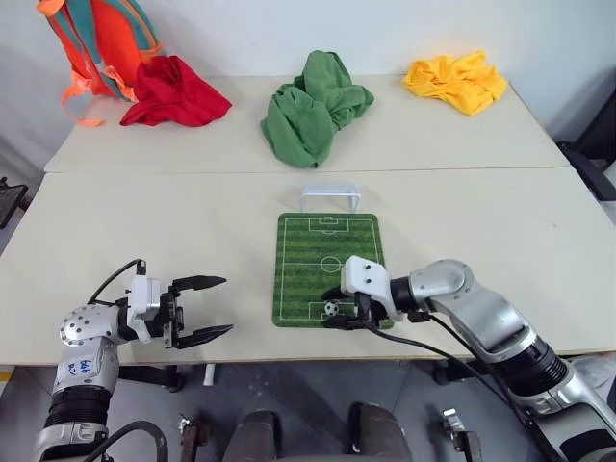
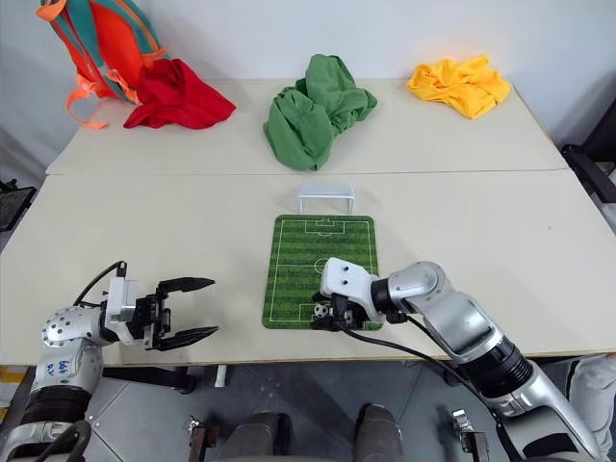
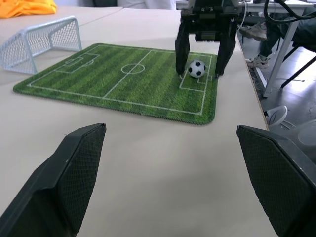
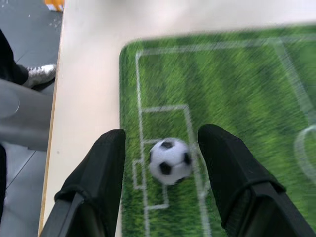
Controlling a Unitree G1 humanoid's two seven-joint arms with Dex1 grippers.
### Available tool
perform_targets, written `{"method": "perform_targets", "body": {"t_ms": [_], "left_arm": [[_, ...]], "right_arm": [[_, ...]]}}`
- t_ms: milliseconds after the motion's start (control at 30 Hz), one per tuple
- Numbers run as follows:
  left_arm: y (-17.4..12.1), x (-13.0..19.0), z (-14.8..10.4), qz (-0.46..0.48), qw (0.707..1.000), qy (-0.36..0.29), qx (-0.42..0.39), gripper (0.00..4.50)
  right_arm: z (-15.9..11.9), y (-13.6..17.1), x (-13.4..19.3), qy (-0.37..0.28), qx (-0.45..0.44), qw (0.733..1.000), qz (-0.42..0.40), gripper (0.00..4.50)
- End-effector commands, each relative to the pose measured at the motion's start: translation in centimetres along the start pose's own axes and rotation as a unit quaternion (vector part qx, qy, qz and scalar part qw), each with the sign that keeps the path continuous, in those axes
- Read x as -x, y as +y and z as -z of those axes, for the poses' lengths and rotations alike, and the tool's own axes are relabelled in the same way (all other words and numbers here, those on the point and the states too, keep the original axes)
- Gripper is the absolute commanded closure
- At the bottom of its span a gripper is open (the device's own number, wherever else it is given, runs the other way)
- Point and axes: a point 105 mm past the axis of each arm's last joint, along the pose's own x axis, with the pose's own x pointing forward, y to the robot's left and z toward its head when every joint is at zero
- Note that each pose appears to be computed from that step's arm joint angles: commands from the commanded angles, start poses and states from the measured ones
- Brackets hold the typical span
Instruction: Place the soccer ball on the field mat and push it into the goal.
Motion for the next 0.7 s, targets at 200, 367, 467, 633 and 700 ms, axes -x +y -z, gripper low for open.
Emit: {"method": "perform_targets", "body": {"t_ms": [200,367,467,633,700], "left_arm": [[0.2,-0.2,-0.1,0.004,1.0,-0.009,0.0,0.0],[0.2,-0.2,-0.1,0.008,1.0,-0.011,0.0,0.0],[0.2,-0.3,-0.1,0.01,1.0,-0.014,0.001,0.0],[0.0,-0.4,-0.2,0.016,1.0,-0.018,0.003,0.0],[0.0,-0.4,-0.3,0.016,1.0,-0.02,0.002,0.0]], "right_arm": [[-3.8,0.8,2.6,-0.049,0.047,0.998,-0.003,2.36],[-1.9,2.8,3.0,-0.027,0.037,0.999,-0.024,3.97],[-0.5,3.3,2.7,-0.013,0.03,0.999,-0.031,4.48],[1.0,3.3,1.6,-0.02,0.012,0.999,-0.038,4.48],[1.1,3.0,0.9,-0.03,0.006,0.999,-0.041,4.48]]}}
